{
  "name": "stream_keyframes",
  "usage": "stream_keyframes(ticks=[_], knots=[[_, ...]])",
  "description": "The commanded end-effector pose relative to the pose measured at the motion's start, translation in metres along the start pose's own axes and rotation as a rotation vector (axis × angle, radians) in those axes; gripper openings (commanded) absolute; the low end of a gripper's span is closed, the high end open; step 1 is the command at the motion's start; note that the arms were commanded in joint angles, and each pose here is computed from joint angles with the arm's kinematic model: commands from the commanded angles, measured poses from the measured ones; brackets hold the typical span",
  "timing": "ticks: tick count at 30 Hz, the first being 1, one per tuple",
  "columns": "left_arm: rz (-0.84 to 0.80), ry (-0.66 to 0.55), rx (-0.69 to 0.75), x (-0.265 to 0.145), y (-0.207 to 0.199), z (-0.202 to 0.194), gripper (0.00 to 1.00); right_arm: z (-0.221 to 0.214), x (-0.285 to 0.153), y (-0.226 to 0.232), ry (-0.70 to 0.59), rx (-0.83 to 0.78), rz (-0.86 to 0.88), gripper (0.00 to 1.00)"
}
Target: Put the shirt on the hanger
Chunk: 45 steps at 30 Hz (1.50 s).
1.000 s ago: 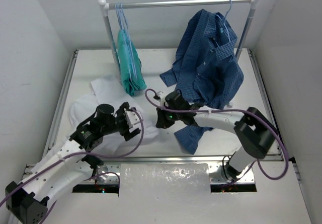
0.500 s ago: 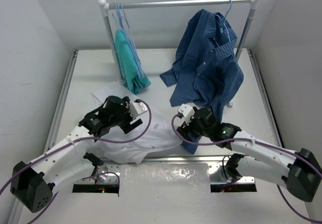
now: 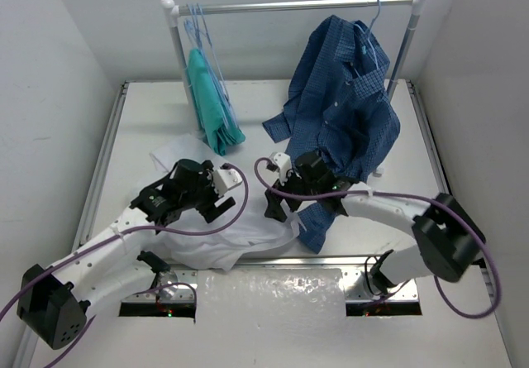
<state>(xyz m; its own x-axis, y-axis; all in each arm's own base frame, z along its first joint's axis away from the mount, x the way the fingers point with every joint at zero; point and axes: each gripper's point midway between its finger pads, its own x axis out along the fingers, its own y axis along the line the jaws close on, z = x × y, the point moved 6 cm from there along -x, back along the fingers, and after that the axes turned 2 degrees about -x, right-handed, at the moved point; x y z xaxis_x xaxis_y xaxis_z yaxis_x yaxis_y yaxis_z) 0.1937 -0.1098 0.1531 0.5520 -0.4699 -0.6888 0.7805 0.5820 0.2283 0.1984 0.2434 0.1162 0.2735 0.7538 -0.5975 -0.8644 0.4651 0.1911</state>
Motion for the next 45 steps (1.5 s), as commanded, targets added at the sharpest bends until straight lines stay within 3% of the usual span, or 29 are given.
stream_keyframes(ticks=[1,9,13,16,18,19,20,21,22,23,26,30,32,36,38,42,44,45], knots=[[0.009,-0.06,-0.019,0.003,0.0,0.008,0.83,0.012,0.011,-0.014,-0.086,0.132,0.02,0.85],[-0.019,-0.012,0.009,0.015,0.001,0.006,0.88,-0.027,0.007,-0.042,0.078,0.234,-0.247,0.78],[-0.113,0.154,0.086,0.019,-0.007,-0.02,0.86,-0.052,0.004,-0.034,0.156,0.259,-0.235,0.75],[-0.17,0.236,0.153,0.017,-0.013,-0.038,0.77,-0.062,0.007,-0.023,0.197,0.248,-0.194,0.7],[-0.176,0.25,0.161,0.017,-0.014,-0.042,0.57,-0.068,0.006,-0.021,0.217,0.264,-0.186,0.53],[-0.177,0.25,0.158,0.017,-0.014,-0.042,0.34,-0.071,0.006,-0.02,0.22,0.271,-0.186,0.45],[-0.174,0.246,0.154,0.016,-0.014,-0.04,0.21,-0.071,0.006,-0.019,0.215,0.277,-0.185,0.37],[-0.176,0.237,0.146,0.016,-0.014,-0.038,0.07,-0.068,0.005,-0.018,0.205,0.272,-0.177,0.18],[-0.159,0.212,0.123,0.014,-0.011,-0.029,0.0,-0.062,0.003,-0.018,0.189,0.259,-0.177,0.07],[-0.134,0.183,0.112,0.014,-0.007,-0.02,0.0,-0.051,0.001,-0.021,0.16,0.244,-0.191,0.0],[0.045,0.029,0.056,-0.002,0.024,0.035,0.0,-0.007,-0.019,-0.032,0.061,0.166,-0.309,0.0],[0.282,-0.266,0.03,-0.063,0.071,0.133,0.0,0.063,-0.066,-0.043,-0.135,0.024,-0.475,0.0],[0.289,-0.351,0.01,-0.083,0.075,0.155,0.0,0.093,-0.094,-0.039,-0.242,-0.02,-0.52,0.0],[0.203,-0.534,-0.021,-0.125,0.058,0.175,0.0,0.114,-0.125,-0.022,-0.321,-0.098,-0.466,0.0],[0.147,-0.562,-0.025,-0.127,0.046,0.169,0.0,0.113,-0.129,-0.015,-0.33,-0.1,-0.427,0.0],[0.088,-0.426,-0.153,-0.092,0.026,0.121,0.0,0.084,-0.108,-0.015,-0.237,-0.038,-0.381,0.0],[0.034,-0.358,-0.174,-0.075,0.016,0.102,0.0,0.075,-0.098,-0.012,-0.198,-0.008,-0.335,0.15],[0.027,-0.335,-0.191,-0.069,0.013,0.095,0.0,0.07,-0.094,-0.015,-0.179,0.006,-0.345,0.32]])
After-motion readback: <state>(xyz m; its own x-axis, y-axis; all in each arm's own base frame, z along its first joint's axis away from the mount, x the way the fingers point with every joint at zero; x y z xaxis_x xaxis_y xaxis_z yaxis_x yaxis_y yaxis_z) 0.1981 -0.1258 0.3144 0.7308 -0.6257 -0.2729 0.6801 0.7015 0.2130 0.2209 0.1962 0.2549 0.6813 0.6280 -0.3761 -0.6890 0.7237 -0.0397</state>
